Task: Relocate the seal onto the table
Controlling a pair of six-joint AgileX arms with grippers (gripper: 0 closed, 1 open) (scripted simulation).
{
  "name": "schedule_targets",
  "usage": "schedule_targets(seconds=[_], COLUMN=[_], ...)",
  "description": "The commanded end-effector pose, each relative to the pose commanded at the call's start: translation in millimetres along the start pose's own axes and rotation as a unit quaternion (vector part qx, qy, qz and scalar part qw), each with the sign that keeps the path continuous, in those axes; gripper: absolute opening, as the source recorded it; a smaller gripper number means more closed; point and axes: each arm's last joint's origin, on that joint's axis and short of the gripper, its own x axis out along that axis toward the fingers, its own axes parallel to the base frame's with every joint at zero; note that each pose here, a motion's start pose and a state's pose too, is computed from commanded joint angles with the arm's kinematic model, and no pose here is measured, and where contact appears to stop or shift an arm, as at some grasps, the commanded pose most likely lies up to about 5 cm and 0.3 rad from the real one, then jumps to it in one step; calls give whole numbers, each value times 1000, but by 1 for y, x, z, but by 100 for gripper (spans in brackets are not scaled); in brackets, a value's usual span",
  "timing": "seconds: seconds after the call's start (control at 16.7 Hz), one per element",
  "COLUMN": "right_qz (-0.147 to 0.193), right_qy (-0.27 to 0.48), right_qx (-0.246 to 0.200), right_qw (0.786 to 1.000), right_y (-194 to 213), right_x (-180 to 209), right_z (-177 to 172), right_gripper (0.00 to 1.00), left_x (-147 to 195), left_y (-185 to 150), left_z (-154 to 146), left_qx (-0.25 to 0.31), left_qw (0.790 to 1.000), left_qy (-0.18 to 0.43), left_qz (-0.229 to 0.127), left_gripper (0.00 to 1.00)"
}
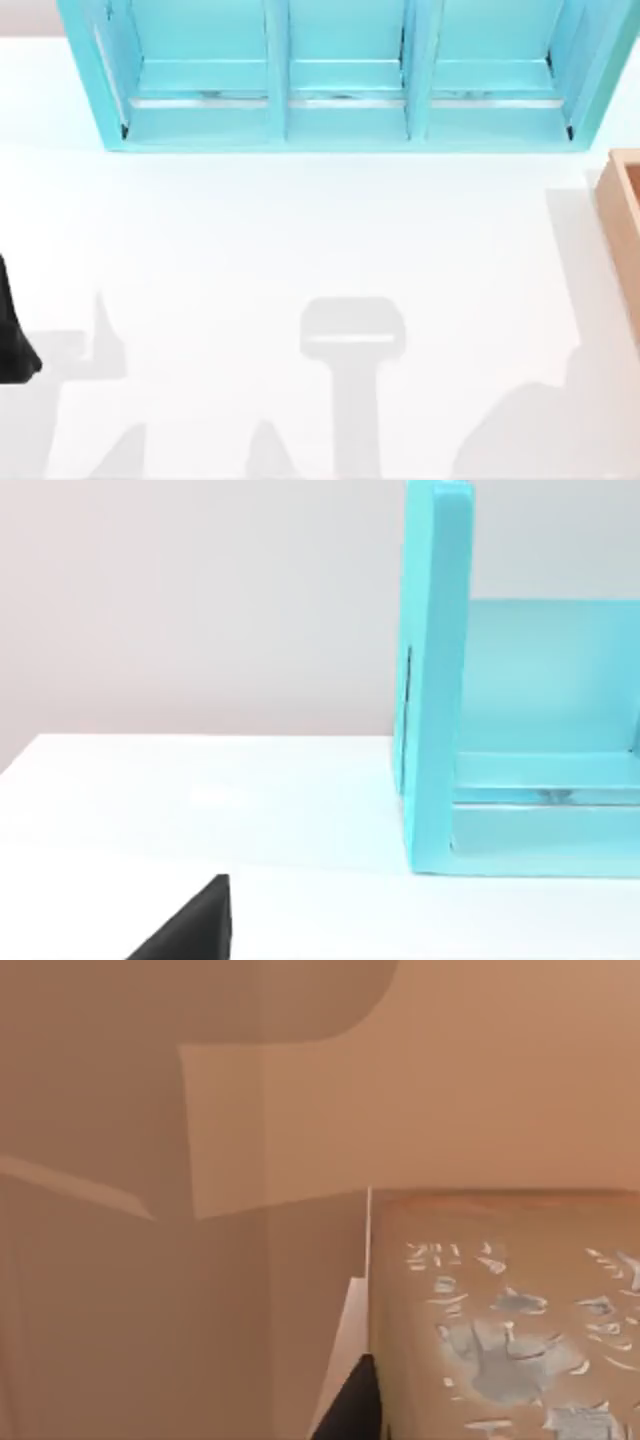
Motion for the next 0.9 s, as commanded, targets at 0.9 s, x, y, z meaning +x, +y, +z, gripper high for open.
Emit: schedule_targets(seconds=[0.9], right_qz=[9], right_qy=[-23], right_qx=[64], right_qw=[998], right_y=[5], right_x=[-33], right_z=[27], right_gripper=[0], left_x=[0], left_y=[0], left_z=[0], left_qx=[0], left_qw=[1000], left_qy=[0], left_qz=[0], left_gripper=[100])
